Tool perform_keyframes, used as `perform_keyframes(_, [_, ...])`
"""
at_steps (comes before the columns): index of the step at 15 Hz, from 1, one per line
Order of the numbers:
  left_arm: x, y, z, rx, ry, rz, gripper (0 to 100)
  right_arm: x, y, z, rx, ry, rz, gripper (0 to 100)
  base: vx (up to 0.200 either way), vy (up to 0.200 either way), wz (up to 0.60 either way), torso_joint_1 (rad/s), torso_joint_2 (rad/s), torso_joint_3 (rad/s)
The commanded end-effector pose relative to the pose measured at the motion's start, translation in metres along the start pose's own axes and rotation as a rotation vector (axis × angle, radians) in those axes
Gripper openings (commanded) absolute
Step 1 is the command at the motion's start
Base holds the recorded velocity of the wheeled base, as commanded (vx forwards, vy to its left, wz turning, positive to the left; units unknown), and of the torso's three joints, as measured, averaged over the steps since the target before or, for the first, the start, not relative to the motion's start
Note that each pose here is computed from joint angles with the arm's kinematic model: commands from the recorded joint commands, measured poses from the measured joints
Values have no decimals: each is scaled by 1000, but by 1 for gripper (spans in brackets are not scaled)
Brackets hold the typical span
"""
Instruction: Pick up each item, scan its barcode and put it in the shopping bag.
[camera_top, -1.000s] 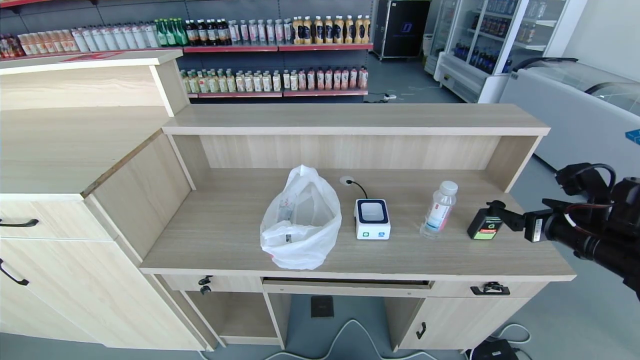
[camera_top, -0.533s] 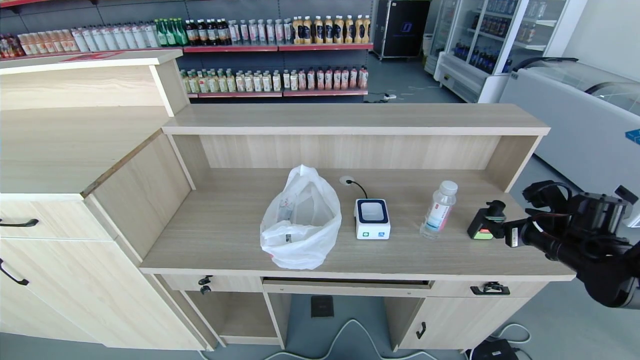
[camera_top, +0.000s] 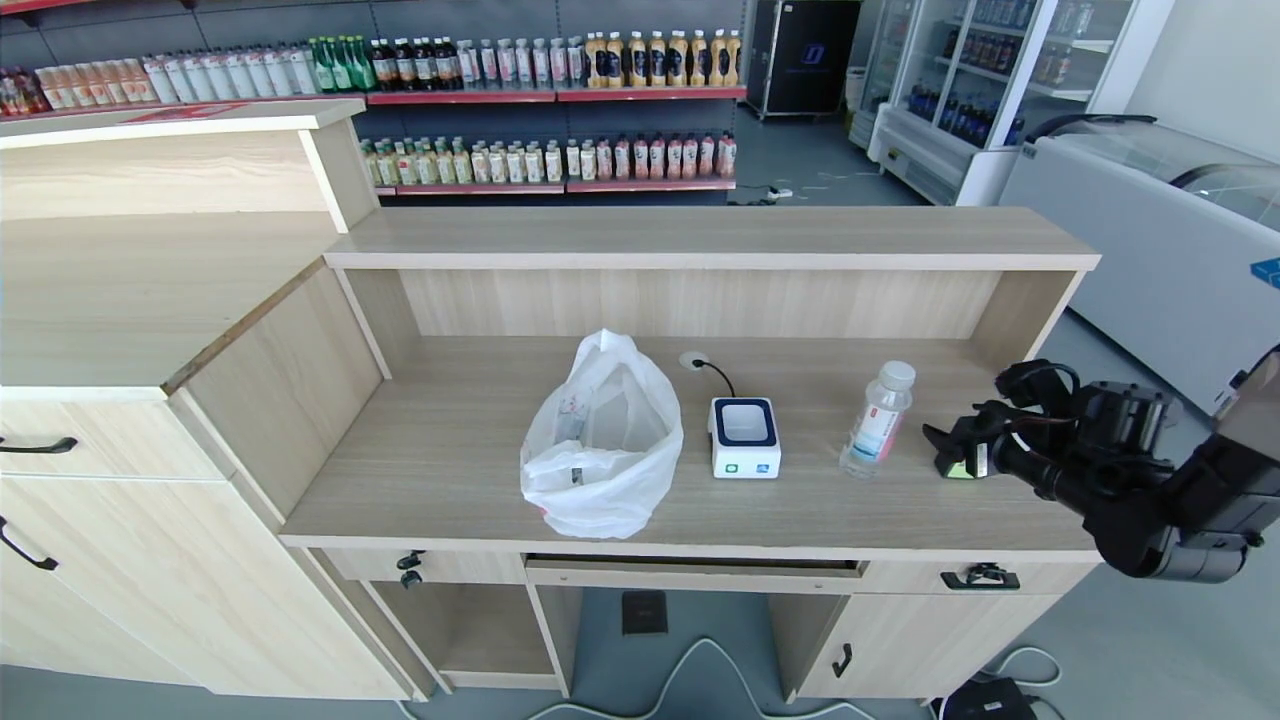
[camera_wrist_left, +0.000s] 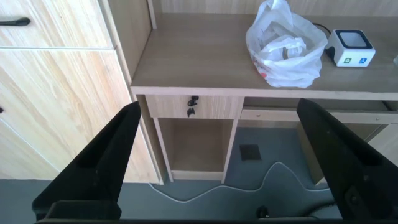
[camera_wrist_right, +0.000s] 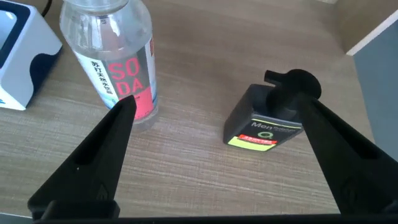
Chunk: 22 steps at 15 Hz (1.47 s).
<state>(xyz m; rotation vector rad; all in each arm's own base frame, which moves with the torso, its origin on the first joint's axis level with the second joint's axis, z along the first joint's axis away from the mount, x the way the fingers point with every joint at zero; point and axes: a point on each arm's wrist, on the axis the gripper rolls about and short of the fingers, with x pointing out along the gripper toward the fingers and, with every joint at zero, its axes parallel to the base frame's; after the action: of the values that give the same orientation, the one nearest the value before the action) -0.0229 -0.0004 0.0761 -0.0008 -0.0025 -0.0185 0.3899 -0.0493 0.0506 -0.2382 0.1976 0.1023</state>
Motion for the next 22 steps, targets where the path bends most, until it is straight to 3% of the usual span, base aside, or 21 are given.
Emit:
perform_keyframes(1, [0,0,0,-1,-1,0,100,19,12,-7,-5,-9,60,100,0,0,0,0,0,0])
perform_keyframes(10, [0,0,0,1,-1,0,100,61,48,-19,-6,-45,142,100,0,0,0,0,0,0])
perform_keyframes(22, [0,0,0,-1,-1,0,100,86,65,-22,-19,-78,172,100,0,0,0,0,0,0])
